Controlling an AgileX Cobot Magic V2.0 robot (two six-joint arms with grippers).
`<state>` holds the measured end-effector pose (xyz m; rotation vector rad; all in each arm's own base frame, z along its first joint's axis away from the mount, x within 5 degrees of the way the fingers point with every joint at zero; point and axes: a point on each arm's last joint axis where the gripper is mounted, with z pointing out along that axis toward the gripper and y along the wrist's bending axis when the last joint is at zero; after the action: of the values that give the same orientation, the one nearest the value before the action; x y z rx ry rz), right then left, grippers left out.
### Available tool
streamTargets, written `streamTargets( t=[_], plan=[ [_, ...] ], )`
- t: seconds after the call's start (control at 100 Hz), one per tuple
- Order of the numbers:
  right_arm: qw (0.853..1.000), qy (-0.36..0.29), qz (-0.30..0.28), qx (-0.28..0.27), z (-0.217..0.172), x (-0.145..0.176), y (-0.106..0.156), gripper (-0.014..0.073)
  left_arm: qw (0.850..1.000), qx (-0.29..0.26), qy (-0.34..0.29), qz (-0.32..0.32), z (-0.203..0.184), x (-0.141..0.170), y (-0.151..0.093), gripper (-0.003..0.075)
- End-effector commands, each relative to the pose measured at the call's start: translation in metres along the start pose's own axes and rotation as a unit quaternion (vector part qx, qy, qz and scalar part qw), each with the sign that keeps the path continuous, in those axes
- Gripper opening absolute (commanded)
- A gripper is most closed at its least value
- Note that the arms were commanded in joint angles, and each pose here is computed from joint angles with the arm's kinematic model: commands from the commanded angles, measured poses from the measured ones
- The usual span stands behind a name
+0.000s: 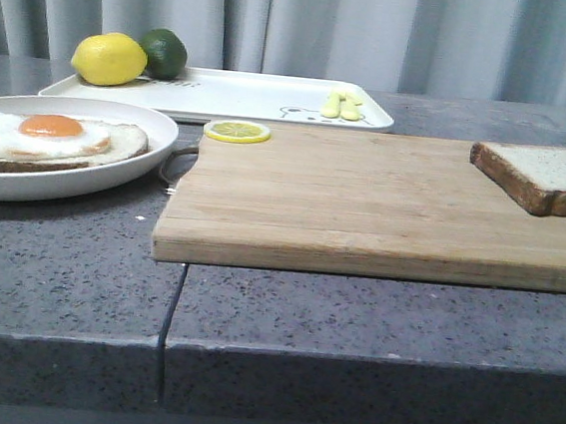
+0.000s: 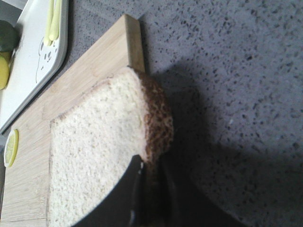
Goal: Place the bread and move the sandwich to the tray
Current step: 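Lift the bread and carry it over the egg toast plate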
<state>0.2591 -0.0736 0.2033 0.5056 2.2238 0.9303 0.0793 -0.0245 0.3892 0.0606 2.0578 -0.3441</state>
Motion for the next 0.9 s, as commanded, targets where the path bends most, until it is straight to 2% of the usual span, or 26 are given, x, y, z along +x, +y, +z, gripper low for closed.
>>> streamTargets(
  t=[0.0, 0.23, 0.4, 0.51, 0.89],
  plan=[
    [0.999, -0.013, -0.019, -0.039, -0.006, -0.007, 0.016, -0.0070, 0.999, 0.011, -0.043, -0.006, -0.004, -0.014, -0.004, 0.0494],
    [0.996, -0.029, -0.033, -0.082, -0.020, -0.008, 0.039, -0.0074, 0.999, 0.011, -0.043, -0.006, -0.004, -0.014, -0.004, 0.0494],
    [0.985, -0.059, -0.045, -0.158, -0.039, -0.006, 0.075, -0.0076, 0.999, 0.011, -0.043, -0.006, -0.004, -0.014, -0.004, 0.0494],
    [0.979, -0.073, -0.056, -0.182, -0.045, -0.001, 0.098, -0.0076, 0.999, 0.011, -0.043, -0.006, -0.004, -0.014, -0.004, 0.0494],
    [0.969, -0.061, -0.046, -0.236, -0.021, 0.036, 0.176, -0.0076, 0.999, 0.011, -0.043, -0.006, -0.004, -0.014, -0.004, 0.0494]
  ],
)
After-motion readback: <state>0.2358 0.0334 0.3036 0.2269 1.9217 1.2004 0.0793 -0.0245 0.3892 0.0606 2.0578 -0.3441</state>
